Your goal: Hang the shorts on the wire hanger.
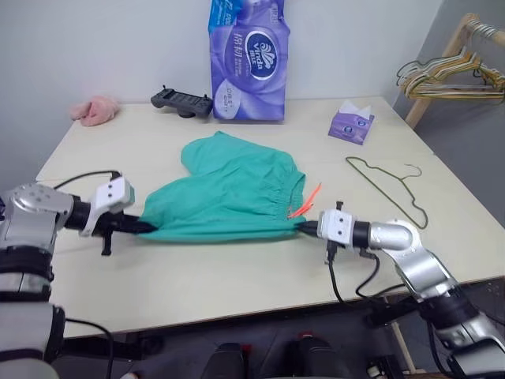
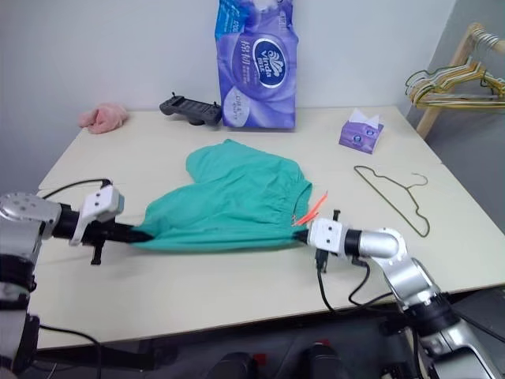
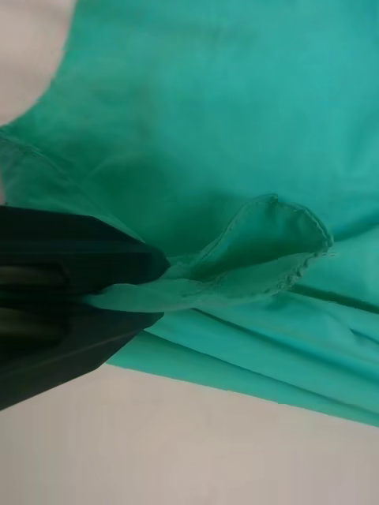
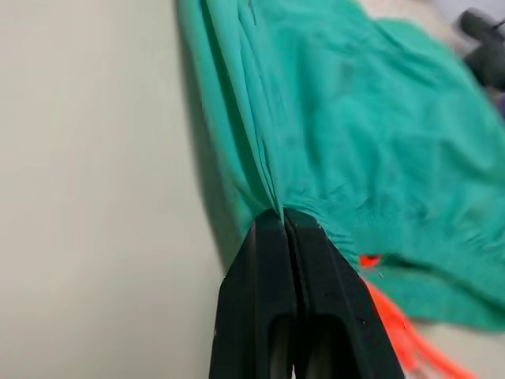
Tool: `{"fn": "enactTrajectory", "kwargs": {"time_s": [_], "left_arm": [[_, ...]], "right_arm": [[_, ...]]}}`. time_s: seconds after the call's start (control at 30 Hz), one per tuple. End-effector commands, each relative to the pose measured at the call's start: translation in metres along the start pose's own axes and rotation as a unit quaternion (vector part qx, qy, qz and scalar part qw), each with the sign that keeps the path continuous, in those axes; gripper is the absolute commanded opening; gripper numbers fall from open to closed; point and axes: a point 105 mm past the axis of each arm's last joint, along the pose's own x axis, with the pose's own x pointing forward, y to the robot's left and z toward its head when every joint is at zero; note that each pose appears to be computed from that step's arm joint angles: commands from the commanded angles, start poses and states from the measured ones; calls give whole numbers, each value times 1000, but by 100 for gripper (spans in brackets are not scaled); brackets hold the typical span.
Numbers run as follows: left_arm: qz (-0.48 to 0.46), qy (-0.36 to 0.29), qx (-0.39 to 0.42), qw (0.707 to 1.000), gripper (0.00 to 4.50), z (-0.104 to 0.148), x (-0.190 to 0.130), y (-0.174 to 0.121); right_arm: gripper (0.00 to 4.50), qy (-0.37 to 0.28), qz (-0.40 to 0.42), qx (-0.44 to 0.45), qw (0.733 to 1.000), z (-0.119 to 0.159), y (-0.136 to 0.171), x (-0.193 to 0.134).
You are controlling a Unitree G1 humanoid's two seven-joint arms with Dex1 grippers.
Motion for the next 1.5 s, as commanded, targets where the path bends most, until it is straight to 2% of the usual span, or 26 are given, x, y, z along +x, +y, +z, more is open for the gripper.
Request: {"fn": "enactTrajectory", "kwargs": {"time_s": [0.03,0.33,0.73,0.87,1.17,1.2,1.3,1.33,1.5], "left_arm": [[-3,1,-4,1000,0,11,-13,-10],[-40,-11,-6,999,0,26,9,-32],[-134,15,-23,991,0,20,20,-81],[-142,15,-25,990,0,22,24,-87],[-140,17,-28,990,0,20,24,-85],[-145,15,-27,989,45,20,24,-86],[-156,7,-34,987,123,22,21,-87],[-152,7,-34,988,157,22,21,-85],[-140,6,-39,989,308,26,15,-73]], "right_arm": [[2,26,7,24,999,4,6,-21],[2,54,59,87,993,13,34,-31],[2,72,113,147,980,12,56,-40],[2,82,158,148,973,10,69,-47],[2,78,170,181,966,13,69,-47],[40,76,173,187,964,15,70,-47],[123,65,194,205,957,22,74,-50],[167,65,200,205,956,23,76,-51],[334,62,224,214,949,31,79,-56]]}}
